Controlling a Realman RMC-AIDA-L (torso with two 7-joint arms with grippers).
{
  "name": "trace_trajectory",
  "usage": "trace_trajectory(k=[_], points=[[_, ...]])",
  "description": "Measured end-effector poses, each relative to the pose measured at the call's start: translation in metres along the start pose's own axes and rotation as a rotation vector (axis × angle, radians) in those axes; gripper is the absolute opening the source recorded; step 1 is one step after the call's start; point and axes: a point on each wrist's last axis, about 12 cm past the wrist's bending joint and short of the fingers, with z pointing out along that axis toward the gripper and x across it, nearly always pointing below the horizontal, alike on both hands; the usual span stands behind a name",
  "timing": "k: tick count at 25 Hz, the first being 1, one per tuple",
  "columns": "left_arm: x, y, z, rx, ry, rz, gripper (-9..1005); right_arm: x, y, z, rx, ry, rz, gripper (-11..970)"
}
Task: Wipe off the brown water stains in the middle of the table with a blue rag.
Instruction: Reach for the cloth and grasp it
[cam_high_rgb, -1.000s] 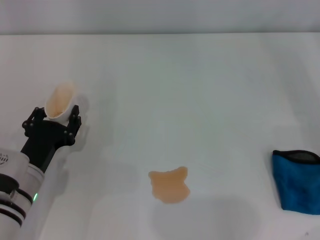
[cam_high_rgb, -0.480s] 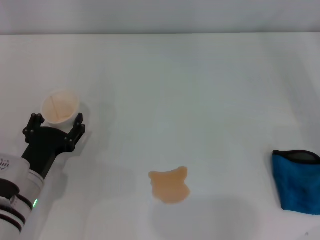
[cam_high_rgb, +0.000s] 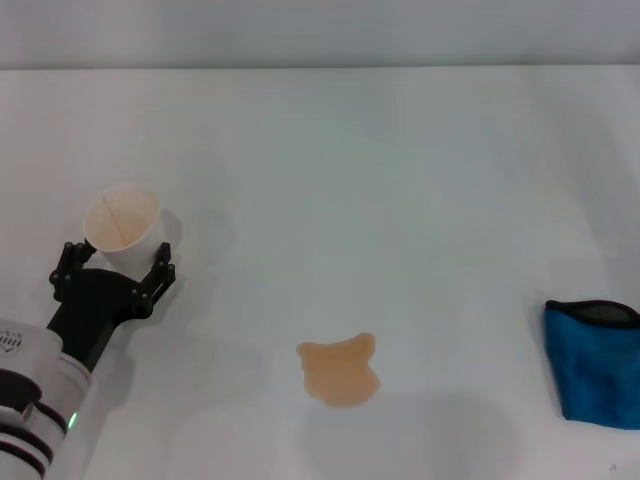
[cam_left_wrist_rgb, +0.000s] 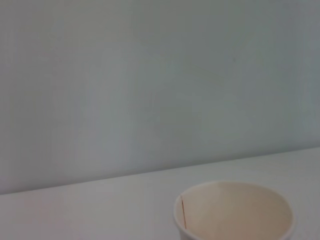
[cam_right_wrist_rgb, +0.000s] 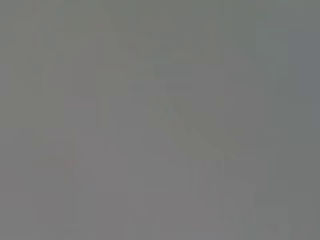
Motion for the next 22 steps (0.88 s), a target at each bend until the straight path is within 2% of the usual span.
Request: trace_trajectory(k=[15, 22], points=[[0.004, -0.007, -0.013, -0.003, -0.007, -0.031, 880, -0.001, -0.001, -0.001, 0.001, -0.002, -0.003, 865], [0.009, -0.009, -0.026, -0.013, -0.009, -0.048, 880, 0.000, -0.002, -0.001, 0.003, 0.000, -0.003, 865]])
